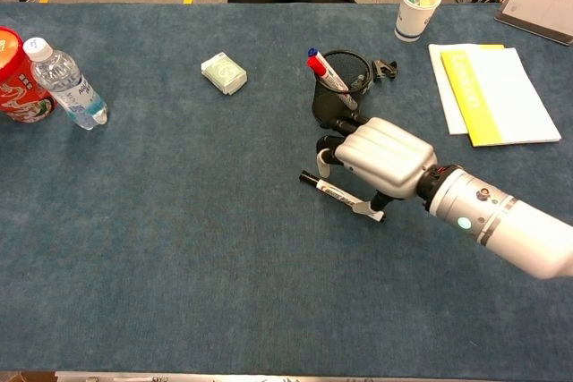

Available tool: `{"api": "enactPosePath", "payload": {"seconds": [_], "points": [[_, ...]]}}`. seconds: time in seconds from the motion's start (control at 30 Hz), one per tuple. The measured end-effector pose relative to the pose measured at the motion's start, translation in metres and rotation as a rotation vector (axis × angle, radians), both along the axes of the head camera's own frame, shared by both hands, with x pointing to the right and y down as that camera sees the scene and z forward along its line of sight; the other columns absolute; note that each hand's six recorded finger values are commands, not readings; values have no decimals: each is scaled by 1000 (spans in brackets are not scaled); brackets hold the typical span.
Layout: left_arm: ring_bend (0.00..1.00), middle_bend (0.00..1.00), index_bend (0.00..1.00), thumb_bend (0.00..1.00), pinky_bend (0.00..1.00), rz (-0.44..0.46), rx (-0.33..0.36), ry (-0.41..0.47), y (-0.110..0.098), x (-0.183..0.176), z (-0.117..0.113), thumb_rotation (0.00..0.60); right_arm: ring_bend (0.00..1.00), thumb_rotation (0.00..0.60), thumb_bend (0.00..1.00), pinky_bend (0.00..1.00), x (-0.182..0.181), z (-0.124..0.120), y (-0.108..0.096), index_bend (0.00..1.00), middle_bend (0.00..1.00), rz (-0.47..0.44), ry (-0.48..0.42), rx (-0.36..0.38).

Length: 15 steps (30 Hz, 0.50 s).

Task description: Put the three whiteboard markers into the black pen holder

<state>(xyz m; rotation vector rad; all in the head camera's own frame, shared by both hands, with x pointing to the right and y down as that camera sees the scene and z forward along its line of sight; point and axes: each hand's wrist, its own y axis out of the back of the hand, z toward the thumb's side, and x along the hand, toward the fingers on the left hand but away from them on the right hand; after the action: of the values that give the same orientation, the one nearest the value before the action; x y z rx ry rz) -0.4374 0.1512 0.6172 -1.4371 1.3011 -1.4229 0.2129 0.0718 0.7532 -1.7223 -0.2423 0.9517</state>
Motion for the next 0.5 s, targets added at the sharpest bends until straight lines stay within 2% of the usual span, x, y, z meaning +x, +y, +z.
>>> {"api": "enactPosePath", "payload": {"seconds": [0.23, 0.5], "points": [[215, 215, 218, 420, 170, -3, -5, -3, 1, -3, -1, 600, 89, 600, 0, 98, 9, 12, 2, 349, 240, 10, 40, 17], [215, 215, 218, 420, 170, 6, -10, 5, 0, 0, 1, 600, 88, 600, 0, 98, 18, 11, -3, 324, 234, 38, 41, 48]]}}
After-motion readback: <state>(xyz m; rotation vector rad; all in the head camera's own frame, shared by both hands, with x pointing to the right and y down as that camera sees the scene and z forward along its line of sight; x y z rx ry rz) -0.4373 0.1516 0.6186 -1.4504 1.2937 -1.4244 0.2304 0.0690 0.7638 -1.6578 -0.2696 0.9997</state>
